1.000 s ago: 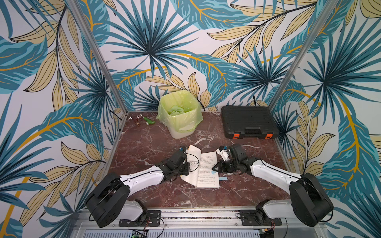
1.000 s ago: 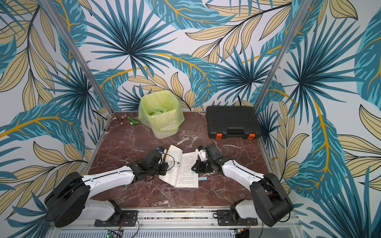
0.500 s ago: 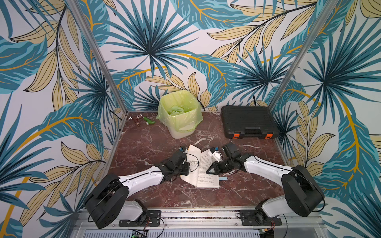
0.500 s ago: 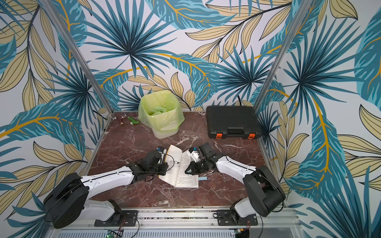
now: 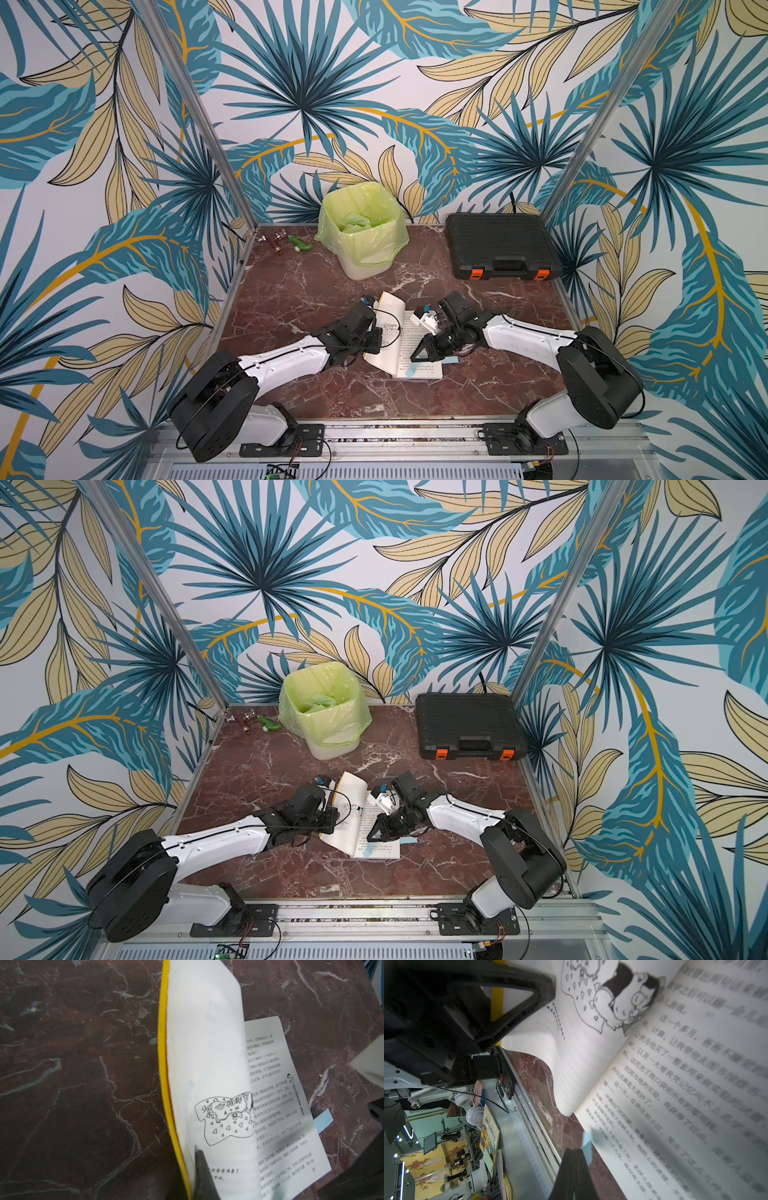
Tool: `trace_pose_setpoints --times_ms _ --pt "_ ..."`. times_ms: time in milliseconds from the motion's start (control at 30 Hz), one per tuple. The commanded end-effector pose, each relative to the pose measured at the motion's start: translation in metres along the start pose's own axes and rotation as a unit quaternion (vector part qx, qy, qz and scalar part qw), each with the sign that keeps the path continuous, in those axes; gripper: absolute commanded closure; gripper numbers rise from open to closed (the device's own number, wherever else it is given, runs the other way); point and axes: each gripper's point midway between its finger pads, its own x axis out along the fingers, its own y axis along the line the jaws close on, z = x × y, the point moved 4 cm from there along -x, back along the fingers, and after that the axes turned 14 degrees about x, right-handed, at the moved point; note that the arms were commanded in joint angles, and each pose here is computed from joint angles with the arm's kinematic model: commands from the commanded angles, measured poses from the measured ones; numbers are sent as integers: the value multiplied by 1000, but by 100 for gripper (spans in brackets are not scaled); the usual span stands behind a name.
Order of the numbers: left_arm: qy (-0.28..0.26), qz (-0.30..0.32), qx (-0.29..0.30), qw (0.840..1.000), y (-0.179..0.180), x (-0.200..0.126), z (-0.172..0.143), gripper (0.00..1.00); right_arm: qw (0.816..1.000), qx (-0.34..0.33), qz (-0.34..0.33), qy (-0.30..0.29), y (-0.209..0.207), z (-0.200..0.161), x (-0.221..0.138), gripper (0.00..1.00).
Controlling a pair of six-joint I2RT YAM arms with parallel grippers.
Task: Peel off the used sticky note
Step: Tear off the note from the book, then place the note in the trash bin.
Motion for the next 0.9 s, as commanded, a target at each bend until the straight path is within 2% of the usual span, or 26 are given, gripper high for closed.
trace_pose_setpoints --times_ms 0,200,300,467,600,700,867 --pt "-3 19 2 1000 7 2 -1 100 999 -21 -30 -31 5 7 -14 100" --pt "-5 19 2 1000 7 0 0 100 985 -19 -46 -166 18 49 -77 100" --pt "-7 18 2 1000 7 0 1 100 967 -35 -45 -246 33 77 -117 100" --pt "-6 17 2 1000 6 0 1 100 937 -71 -50 -339 71 121 -163 100" --pt "-9 17 0 1000 6 -1 2 100 901 -124 9 -415 121 157 -198 100" --pt "-10 16 1 1000 6 -2 2 100 882 -162 59 -439 157 185 -213 100" --pt "-10 18 1 1000 6 -5 2 100 877 -175 90 -439 191 241 -212 100"
